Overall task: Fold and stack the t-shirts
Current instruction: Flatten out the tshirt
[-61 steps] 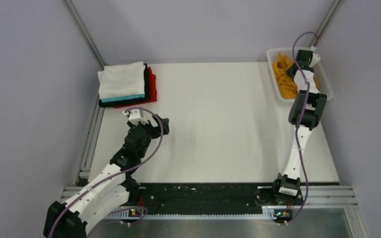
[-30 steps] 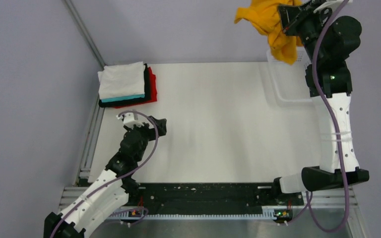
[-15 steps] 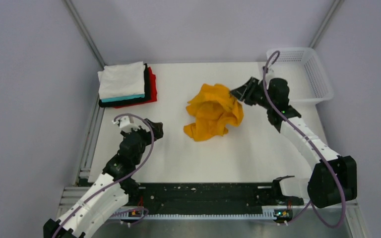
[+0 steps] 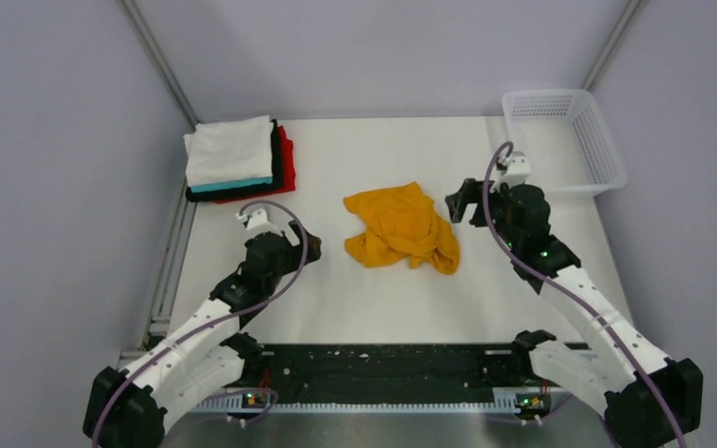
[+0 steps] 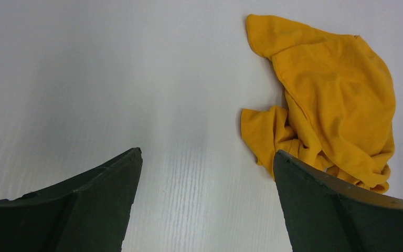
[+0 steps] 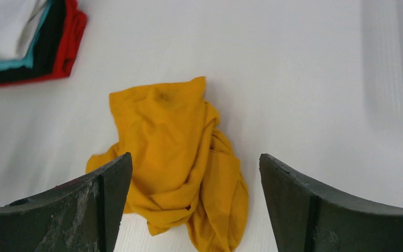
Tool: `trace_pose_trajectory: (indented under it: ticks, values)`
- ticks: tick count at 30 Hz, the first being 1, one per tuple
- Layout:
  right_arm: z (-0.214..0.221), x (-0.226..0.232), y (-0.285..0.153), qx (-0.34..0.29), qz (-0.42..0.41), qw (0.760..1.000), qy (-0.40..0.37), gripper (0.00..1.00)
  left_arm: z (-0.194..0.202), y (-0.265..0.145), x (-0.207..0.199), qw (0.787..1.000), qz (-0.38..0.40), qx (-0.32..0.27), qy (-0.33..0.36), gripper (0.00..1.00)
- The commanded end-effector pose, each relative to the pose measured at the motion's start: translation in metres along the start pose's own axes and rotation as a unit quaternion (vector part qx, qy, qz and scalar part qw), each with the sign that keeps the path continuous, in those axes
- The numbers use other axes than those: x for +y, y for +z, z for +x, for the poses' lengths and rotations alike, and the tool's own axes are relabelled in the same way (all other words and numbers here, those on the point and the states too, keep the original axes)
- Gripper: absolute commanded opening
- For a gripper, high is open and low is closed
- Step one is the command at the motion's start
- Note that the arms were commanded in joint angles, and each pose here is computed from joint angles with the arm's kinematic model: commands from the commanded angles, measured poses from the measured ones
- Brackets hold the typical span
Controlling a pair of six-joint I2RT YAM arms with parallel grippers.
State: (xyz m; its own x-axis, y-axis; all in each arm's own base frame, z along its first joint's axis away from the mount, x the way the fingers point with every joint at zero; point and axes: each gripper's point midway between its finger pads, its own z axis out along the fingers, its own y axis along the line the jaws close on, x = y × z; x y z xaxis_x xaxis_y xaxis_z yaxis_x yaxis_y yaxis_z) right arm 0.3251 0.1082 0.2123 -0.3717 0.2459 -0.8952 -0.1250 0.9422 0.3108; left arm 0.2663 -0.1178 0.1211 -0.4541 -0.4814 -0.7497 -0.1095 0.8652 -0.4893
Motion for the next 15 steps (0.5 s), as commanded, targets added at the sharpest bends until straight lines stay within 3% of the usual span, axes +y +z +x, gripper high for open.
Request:
trace_pose_trajectory:
  ticks: [1,4,8,12,15]
  values:
    - [0.037,0.058,-0.006,0.031,-0.138,0.969,-0.203,0.89,-0.010,0.003,-0.024,0.999,0.033,0.004,-0.012,0.99]
    - [0.080,0.095,-0.008,0.062,-0.212,0.908,-0.357,0.89,-0.008,0.004,-0.021,1.000,0.027,0.008,-0.010,0.99]
    - [0.123,0.119,-0.004,0.102,-0.276,0.822,-0.488,0.89,-0.010,0.002,-0.017,1.000,0.018,0.002,-0.007,0.99]
    - [0.138,0.125,0.012,0.118,-0.291,0.781,-0.540,0.89,-0.012,0.001,-0.010,1.000,0.008,-0.010,-0.005,0.99]
    - [0.144,0.123,0.028,0.128,-0.276,0.771,-0.560,0.87,-0.014,0.000,-0.008,1.000,0.004,-0.017,-0.003,0.99]
